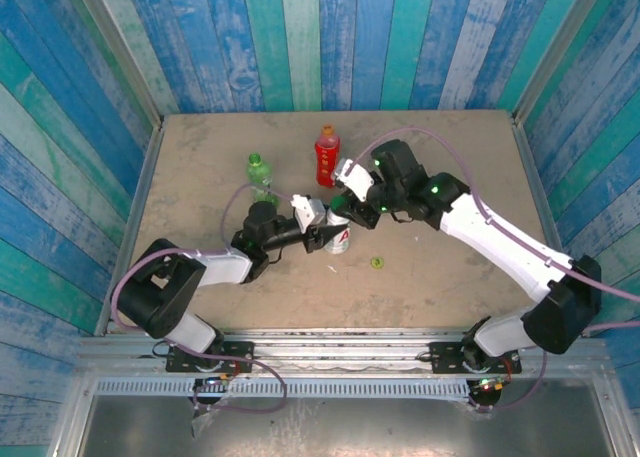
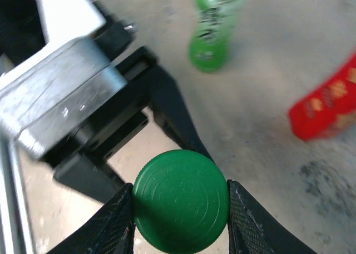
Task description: Screw on the bottle caps
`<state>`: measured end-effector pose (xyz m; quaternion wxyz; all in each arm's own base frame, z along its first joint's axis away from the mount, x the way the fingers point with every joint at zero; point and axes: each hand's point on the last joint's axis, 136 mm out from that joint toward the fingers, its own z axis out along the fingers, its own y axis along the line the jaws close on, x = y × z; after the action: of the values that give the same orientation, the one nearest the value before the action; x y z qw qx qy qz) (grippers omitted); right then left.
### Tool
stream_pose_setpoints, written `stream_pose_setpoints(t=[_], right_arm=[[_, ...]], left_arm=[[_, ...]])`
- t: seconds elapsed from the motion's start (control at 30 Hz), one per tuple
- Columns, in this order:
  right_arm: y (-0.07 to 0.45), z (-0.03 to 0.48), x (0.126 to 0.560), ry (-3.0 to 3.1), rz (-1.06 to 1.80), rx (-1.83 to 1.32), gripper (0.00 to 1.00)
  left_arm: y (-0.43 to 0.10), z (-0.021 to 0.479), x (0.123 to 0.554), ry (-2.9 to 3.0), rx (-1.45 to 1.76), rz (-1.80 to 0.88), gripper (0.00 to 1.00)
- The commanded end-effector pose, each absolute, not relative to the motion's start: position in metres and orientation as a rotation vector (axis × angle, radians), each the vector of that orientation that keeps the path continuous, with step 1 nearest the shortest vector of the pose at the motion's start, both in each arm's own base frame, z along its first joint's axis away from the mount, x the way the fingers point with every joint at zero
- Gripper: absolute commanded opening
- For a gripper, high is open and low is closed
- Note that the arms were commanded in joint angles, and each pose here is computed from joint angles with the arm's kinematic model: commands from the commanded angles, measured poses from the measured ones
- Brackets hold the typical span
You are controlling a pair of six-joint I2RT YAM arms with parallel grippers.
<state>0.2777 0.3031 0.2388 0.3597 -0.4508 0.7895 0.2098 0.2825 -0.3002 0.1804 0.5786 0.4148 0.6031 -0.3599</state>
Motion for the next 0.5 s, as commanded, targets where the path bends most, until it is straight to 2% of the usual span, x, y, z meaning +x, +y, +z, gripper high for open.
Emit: stream_pose_setpoints(t=[0.0, 0.13, 0.37, 0.47], right_arm=[[0.294, 0.219, 0.29, 2.254, 0.454, -0.694, 0.18], [0.285, 0.219, 0.29, 2.263, 0.411, -0.636, 0.25], [0.292, 0.241, 0.243, 1.988, 0.508, -1.138, 0.56], [0.286, 0.25, 0.22, 1.806, 0.502, -1.33, 0.63]], left_arm=[[-0.298, 0.232, 0.324, 1.315, 0.801, -0.643, 0.51], [-0.293, 0.235, 0.325, 1.307, 0.76, -0.629, 0.51], [-0.296, 0.229, 0.294, 1.284, 0.881, -0.806, 0.51], [-0.301, 0.222, 0.268, 1.236, 1.019, -0.887, 0.53]])
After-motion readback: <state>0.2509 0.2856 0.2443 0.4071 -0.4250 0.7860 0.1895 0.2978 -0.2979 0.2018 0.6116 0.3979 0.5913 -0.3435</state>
